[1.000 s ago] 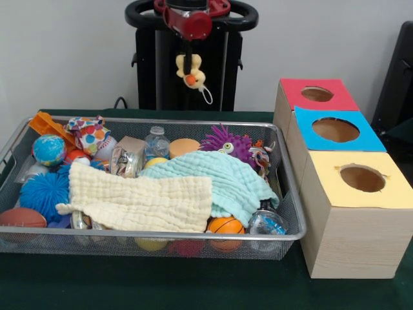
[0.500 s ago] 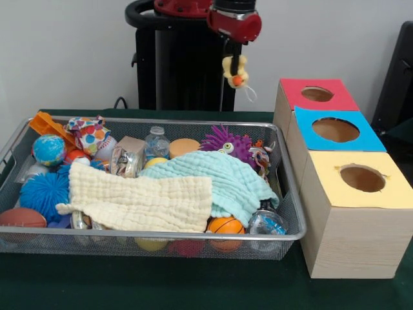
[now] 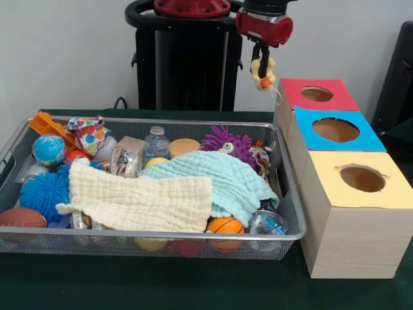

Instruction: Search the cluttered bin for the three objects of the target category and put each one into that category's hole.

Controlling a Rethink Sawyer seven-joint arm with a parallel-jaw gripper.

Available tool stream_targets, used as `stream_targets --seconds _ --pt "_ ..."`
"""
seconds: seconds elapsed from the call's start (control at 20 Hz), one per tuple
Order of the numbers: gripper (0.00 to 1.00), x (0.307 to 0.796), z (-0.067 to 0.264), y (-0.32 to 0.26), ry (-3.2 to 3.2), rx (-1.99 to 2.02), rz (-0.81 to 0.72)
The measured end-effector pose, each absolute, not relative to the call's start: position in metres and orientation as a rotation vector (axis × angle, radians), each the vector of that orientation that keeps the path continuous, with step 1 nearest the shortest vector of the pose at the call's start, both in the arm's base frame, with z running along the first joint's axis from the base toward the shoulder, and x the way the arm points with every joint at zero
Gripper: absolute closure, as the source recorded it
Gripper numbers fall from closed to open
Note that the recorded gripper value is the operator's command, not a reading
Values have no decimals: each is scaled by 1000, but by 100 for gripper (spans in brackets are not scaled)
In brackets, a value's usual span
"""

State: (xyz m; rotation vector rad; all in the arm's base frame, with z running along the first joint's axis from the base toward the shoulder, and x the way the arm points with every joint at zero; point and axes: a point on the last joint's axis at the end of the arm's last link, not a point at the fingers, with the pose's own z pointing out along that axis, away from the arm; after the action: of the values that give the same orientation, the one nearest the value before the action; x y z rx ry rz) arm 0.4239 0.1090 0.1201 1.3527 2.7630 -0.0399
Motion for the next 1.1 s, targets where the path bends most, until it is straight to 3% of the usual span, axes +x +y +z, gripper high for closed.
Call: stream_targets --seconds 0.75,0.8,1.1 --pt "100 480 132 84 2647 1558 -22" --pt "0 491 135 78 2621 1572 -9" --pt "0 501 139 77 2597 1579 7"
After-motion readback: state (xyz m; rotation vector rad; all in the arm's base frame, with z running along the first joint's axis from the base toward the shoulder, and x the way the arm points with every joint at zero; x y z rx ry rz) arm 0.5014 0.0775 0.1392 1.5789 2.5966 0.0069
